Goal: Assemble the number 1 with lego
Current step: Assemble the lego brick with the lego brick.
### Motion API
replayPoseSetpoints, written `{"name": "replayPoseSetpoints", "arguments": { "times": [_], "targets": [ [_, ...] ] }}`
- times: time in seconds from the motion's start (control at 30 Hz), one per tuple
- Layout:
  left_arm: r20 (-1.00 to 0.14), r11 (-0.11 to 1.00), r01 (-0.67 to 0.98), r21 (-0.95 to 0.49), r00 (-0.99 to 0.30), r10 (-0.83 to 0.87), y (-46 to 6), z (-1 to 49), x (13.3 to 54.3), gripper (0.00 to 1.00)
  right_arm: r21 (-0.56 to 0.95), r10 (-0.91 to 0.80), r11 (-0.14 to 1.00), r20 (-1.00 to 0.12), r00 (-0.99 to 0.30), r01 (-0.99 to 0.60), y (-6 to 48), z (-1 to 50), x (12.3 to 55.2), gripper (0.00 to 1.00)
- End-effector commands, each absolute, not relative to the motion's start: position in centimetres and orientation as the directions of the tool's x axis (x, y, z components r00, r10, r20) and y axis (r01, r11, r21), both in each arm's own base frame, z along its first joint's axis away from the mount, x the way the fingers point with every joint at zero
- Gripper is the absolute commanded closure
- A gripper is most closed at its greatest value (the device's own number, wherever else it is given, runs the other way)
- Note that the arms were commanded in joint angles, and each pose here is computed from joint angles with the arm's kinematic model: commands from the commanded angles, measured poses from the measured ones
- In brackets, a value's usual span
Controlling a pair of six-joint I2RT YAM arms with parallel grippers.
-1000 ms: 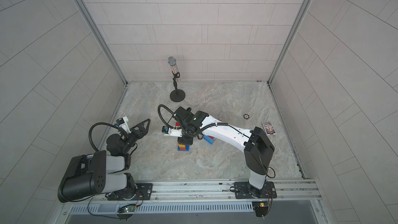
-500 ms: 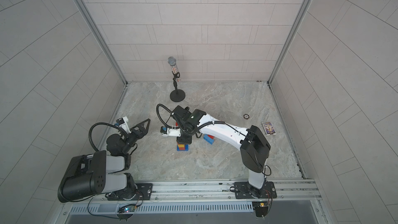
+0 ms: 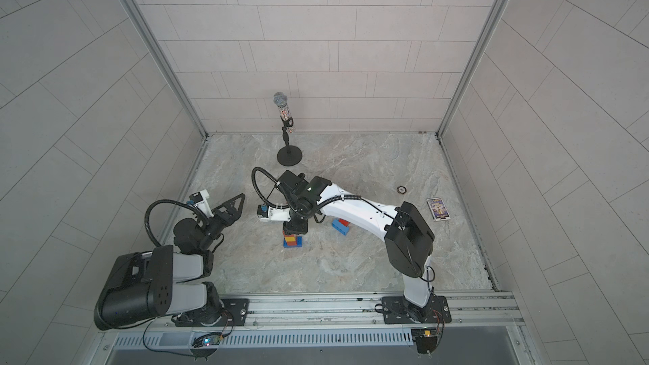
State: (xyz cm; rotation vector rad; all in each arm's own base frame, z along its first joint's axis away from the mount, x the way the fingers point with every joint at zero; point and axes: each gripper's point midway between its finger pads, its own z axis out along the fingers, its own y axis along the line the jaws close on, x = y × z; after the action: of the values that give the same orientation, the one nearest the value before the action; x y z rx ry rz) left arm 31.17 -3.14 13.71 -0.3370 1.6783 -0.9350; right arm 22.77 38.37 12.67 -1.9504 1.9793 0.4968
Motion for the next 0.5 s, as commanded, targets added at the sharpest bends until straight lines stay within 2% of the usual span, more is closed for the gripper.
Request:
{"name": "replayPoseSetpoints", "arguments": {
  "times": [0.0, 0.23, 0.47],
  "targets": [
    [-0.707, 0.647, 0.288, -0.707, -0.303, -0.638, -3.3, 15.0, 31.4, 0.00, 0.248, -0.992, 0.040, -0.103, -0.067, -0.968, 32.4, 2.7, 18.2, 1.00],
    [-0.707, 0.647, 0.286, -0.707, -0.303, -0.639, -3.3, 15.0, 31.4, 0.00, 0.222, -0.996, 0.089, 0.018, -0.087, -0.971, 30.8, 1.2, 18.7, 1.00],
    [-0.706, 0.646, 0.285, -0.708, -0.304, -0.639, -3.3, 14.9, 31.4, 0.00, 0.213, -0.993, 0.104, 0.072, -0.090, -0.972, 30.0, 0.2, 18.5, 1.00]
  ]
}}
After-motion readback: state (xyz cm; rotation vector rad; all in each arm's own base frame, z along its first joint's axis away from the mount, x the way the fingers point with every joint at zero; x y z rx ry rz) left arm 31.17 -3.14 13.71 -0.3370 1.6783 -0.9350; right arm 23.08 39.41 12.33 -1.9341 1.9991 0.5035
